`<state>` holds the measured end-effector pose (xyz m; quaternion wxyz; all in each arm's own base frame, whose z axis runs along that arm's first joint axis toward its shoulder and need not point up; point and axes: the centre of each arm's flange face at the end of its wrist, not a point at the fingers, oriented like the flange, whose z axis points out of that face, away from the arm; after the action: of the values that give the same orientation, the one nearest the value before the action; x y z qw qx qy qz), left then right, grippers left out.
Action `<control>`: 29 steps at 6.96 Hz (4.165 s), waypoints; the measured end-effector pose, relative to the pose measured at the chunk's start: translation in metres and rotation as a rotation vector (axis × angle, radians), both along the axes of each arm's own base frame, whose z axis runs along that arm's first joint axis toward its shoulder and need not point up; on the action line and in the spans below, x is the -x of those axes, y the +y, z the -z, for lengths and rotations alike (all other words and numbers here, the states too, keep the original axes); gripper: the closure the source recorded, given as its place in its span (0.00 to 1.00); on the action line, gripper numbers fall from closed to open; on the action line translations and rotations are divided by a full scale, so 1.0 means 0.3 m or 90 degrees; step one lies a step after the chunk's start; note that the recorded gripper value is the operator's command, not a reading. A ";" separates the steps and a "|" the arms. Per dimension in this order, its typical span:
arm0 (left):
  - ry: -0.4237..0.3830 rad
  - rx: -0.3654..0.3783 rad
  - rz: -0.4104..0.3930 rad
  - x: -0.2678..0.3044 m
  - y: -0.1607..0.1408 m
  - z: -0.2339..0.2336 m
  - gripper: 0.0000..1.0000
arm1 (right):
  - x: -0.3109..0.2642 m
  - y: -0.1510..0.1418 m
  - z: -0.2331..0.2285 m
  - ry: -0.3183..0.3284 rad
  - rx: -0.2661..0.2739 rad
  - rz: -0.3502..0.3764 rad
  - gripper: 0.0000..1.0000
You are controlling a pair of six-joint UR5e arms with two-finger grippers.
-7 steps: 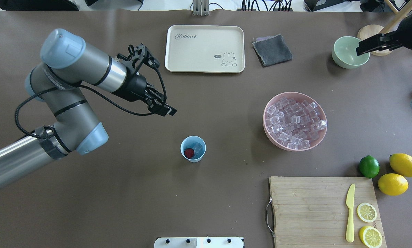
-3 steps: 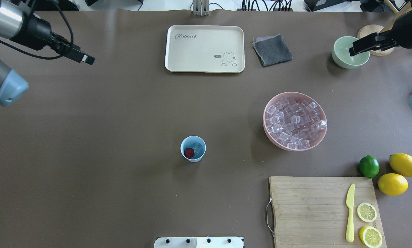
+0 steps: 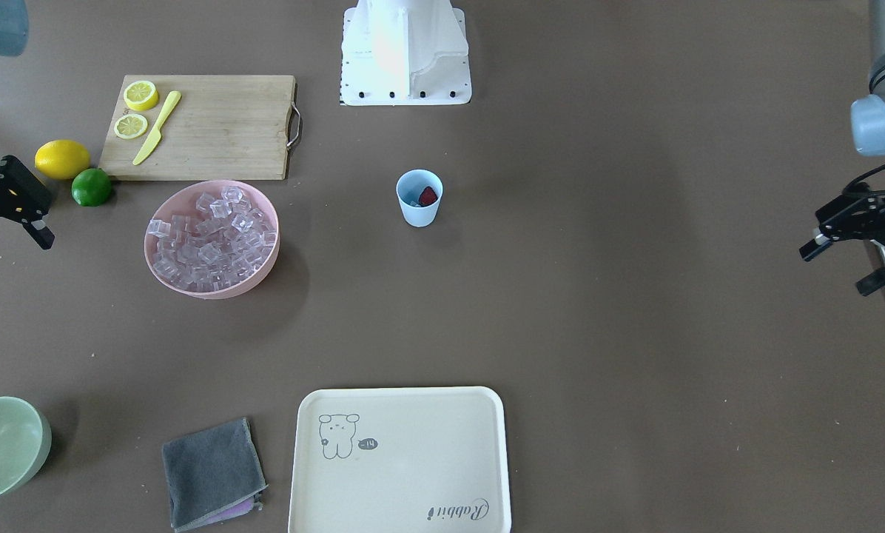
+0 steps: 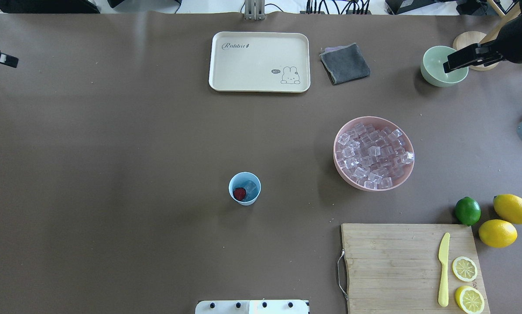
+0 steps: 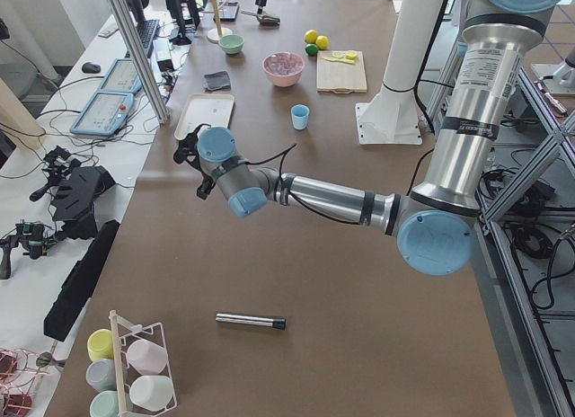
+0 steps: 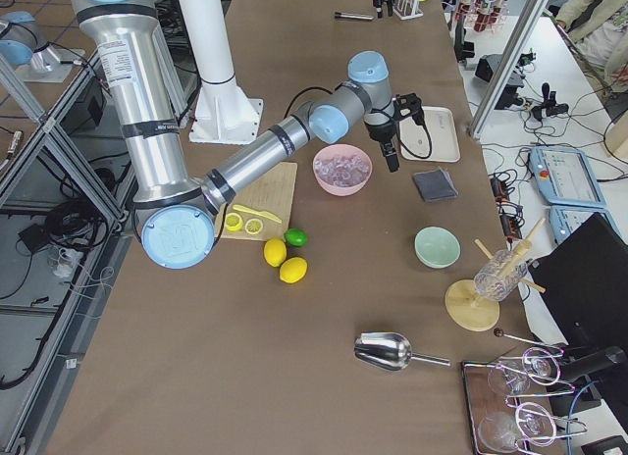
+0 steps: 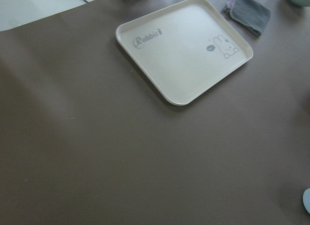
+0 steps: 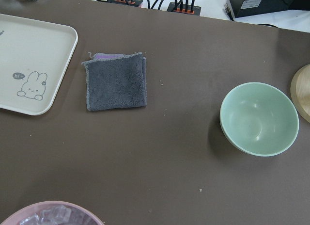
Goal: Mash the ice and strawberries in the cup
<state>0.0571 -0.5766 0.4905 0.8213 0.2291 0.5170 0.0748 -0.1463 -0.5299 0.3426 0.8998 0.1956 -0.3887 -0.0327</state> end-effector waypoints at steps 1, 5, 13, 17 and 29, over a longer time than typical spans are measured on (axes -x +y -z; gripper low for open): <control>-0.010 0.043 0.032 0.114 0.016 -0.100 0.03 | -0.012 -0.017 -0.030 0.019 -0.012 0.016 0.00; -0.143 0.122 0.072 0.358 0.010 -0.433 0.03 | -0.135 -0.071 -0.172 0.070 -0.030 0.041 0.00; -0.211 0.287 -0.017 0.135 -0.095 -0.702 0.03 | -0.181 -0.079 -0.177 0.084 -0.058 0.012 0.00; -0.225 0.322 -0.051 0.046 -0.100 -0.799 0.08 | -0.188 -0.091 -0.177 0.104 -0.069 -0.004 0.00; -0.309 0.317 -0.099 -0.065 -0.099 -0.922 0.36 | -0.167 -0.088 -0.159 0.106 -0.078 -0.001 0.00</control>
<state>0.0765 -0.6064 0.7672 0.9427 -0.0423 0.3252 0.0611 -0.0962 -0.5564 0.3905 0.9154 0.2473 -0.3094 -0.0717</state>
